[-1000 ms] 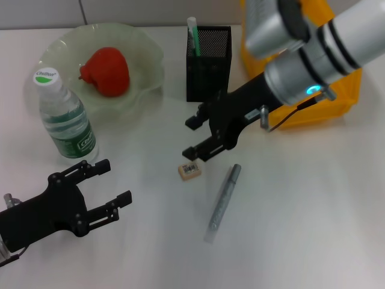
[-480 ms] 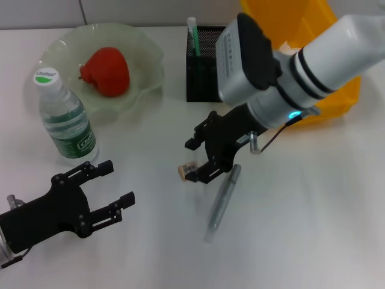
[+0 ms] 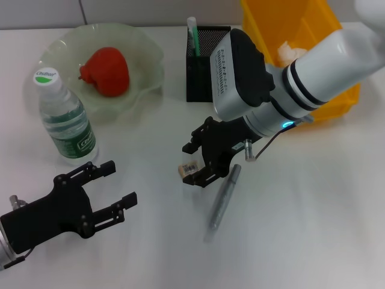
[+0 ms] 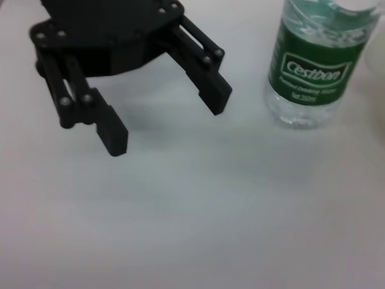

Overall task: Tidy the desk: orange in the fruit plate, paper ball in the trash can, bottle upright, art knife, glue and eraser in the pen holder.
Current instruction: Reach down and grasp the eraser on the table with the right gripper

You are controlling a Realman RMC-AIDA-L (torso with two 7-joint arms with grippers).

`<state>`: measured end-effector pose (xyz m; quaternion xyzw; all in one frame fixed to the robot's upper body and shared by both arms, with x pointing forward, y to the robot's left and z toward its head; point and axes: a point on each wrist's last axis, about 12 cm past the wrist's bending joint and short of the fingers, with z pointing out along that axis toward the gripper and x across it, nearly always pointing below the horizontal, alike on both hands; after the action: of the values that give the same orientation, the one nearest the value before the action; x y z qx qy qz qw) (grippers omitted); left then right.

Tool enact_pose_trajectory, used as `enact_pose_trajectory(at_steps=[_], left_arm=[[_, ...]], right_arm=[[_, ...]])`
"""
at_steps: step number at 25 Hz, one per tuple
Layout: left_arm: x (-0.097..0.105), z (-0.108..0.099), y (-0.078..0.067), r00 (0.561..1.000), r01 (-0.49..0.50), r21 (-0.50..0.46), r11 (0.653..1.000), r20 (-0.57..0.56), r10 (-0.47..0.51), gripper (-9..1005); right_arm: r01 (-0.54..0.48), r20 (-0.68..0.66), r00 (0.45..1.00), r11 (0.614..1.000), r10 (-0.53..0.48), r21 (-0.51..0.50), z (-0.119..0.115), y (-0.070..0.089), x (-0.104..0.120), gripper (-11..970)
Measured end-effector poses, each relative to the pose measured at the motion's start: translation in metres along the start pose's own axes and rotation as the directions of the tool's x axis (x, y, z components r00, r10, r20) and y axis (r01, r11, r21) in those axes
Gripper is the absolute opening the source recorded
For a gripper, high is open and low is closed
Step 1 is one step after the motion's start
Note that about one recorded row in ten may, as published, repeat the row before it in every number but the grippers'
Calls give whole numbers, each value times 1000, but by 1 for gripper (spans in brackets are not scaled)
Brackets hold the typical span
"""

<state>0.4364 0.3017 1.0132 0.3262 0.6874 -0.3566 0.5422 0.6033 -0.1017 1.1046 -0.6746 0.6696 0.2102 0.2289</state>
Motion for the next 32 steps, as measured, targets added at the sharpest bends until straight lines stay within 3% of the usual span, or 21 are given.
enact_pose_trajectory(at_steps=[9, 32], left_arm=[[0, 1, -1, 1000, 2, 1, 1000, 2, -2, 781], [0, 2, -2, 1000, 1, 16, 1000, 3, -1, 781]], right_arm=[[-2, -7, 1000, 1000, 2, 9, 4, 1, 2, 571], [22, -30, 999, 999, -22, 25, 12, 3, 2, 471]])
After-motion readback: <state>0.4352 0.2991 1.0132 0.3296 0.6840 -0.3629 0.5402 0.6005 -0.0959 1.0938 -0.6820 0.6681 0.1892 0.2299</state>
